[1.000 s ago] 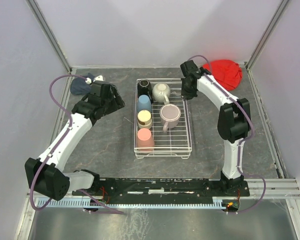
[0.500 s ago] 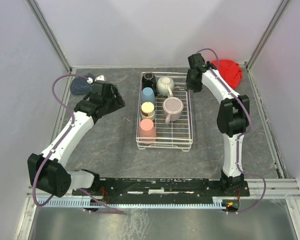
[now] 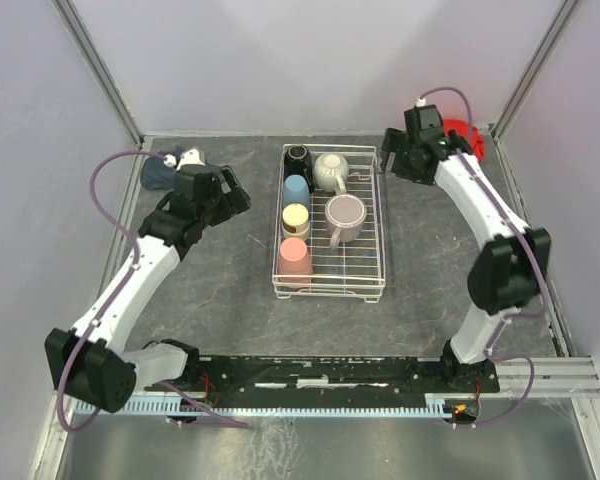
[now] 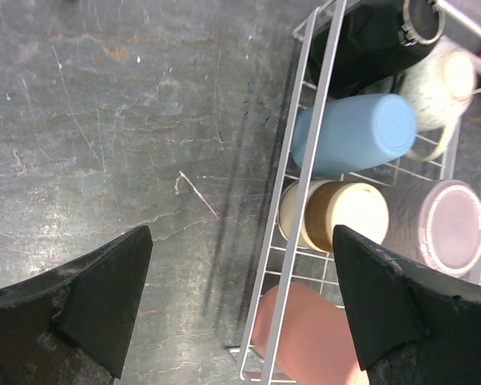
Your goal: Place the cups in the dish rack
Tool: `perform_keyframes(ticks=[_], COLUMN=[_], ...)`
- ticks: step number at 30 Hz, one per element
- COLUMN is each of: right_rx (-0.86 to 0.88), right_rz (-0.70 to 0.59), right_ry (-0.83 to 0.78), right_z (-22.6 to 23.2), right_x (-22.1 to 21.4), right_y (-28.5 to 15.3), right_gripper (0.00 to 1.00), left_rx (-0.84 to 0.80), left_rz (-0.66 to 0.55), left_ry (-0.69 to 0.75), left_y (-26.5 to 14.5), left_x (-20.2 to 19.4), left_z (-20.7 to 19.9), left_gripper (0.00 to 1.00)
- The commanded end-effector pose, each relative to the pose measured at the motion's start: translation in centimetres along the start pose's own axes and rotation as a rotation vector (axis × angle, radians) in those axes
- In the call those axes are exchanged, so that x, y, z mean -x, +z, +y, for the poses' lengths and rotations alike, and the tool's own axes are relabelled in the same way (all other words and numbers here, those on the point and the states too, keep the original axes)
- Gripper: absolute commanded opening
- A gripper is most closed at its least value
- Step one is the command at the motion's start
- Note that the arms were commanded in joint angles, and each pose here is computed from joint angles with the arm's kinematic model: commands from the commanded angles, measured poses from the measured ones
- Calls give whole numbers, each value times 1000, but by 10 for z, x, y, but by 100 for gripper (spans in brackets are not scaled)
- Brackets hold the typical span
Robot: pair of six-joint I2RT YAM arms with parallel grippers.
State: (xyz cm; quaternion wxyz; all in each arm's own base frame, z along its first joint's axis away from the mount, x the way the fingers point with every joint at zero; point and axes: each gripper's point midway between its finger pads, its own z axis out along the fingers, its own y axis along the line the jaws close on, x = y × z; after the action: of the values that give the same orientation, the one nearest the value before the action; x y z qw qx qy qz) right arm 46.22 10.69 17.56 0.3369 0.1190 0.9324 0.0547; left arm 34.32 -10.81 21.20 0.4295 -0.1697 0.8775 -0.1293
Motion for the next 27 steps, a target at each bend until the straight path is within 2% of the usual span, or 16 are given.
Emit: perform_keyframes(ticks=[1,3,7,12,14,17,24,27], right_rx=[71,71,118,161,186,199,157,123], right_rz=[-125,-128,-114,-101,-94,-96,-97,-99], right_ry=[-4,-26,-80,-28,-13,-10,-44,-39], right_z=[-2,-11,-24,-41,-43,-47,-60,-66], right_x=[14,3,-25,-69,-83,-93,-100,-103], right_y=[-71,-90,-121,-135,-139,-147,-154,-147], right_gripper=[100,100,100,100,100,100,100,100], left_rx=[-42,-6,193,222,230,260,272,225], left_rz=[-211,-280,-484,-675,-735,-773,-751,-821], left_ry=[4,3,-58,234,282,239,269,254], left_y=[-30,-40,-67,-53,-45,-30,8,7], left_x=[46,59,84,67,55,32,-7,-11], left_z=[-4,4,50,83,95,121,156,157], left_gripper=[99,99,99,99,99,99,99,99])
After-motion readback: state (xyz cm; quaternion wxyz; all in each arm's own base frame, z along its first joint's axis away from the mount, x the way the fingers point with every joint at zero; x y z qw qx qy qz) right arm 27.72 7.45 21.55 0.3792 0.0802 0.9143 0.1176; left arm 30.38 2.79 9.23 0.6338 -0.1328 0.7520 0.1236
